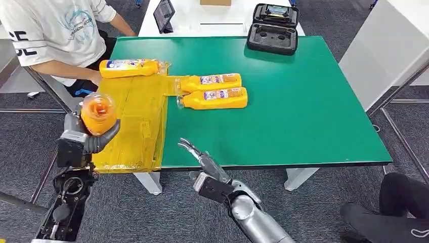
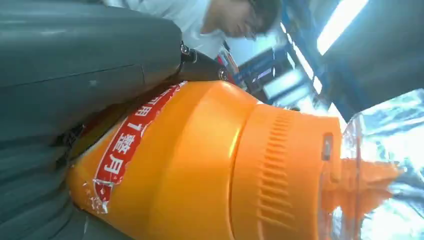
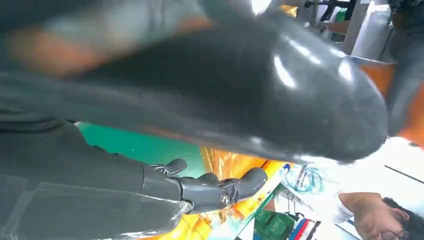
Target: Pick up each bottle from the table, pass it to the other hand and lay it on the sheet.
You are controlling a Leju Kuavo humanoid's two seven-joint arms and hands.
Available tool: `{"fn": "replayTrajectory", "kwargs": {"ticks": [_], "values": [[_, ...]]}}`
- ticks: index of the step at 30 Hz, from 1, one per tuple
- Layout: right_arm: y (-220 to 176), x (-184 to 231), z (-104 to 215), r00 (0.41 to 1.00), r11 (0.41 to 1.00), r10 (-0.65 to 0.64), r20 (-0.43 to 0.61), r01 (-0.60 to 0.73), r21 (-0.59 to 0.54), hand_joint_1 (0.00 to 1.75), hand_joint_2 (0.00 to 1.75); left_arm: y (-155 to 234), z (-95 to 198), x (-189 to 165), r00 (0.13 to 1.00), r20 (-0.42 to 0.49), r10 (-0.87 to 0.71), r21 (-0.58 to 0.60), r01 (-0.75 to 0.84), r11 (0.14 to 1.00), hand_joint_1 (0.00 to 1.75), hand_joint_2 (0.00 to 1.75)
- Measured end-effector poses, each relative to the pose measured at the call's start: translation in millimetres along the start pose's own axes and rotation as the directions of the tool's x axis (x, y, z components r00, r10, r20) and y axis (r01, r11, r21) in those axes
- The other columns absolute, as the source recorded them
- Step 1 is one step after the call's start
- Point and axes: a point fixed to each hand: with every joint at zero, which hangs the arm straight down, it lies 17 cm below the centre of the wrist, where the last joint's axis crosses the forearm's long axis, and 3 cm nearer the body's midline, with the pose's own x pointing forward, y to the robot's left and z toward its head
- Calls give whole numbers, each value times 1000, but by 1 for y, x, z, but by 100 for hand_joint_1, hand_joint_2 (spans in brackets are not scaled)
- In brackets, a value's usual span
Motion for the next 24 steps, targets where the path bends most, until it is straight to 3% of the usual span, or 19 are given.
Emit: {"fn": "replayTrajectory", "kwargs": {"ticks": [7, 14, 17, 19, 21, 22, 24], "values": [[6, 1, 1, 1000, 1000, -16, 1, 16, 9, 0, 0, -64, 5, -23, 949, 107, -297, -317, 315, 895, 169, 175], [8, 2, -1, 1000, 1000, -22, 5, 22, 11, 0, 0, -86, 13, -36, 936, 127, -327, -392, 351, 851, 171, 175], [9, 2, 0, 1000, 1000, -24, 5, 24, 14, 0, 0, -91, 15, -40, 930, 134, -343, -414, 366, 833, 162, 175], [10, 2, 0, 1000, 999, -27, 3, 27, 19, 0, 0, -100, 18, -45, 918, 151, -367, -458, 394, 797, 154, 175], [12, 2, -1, 1000, 999, -31, 1, 31, 26, 0, 0, -113, 26, -55, 888, 184, -422, -523, 451, 723, 166, 175], [13, 2, -1, 999, 999, -34, -1, 34, 29, 0, 0, -119, 29, -59, 881, 195, -431, -551, 462, 695, 157, 175], [17, 1, -1, 999, 998, -37, -8, 38, 42, 0, 0, -130, 38, -70, 870, 205, -448, -611, 471, 636, 173, 175]]}}
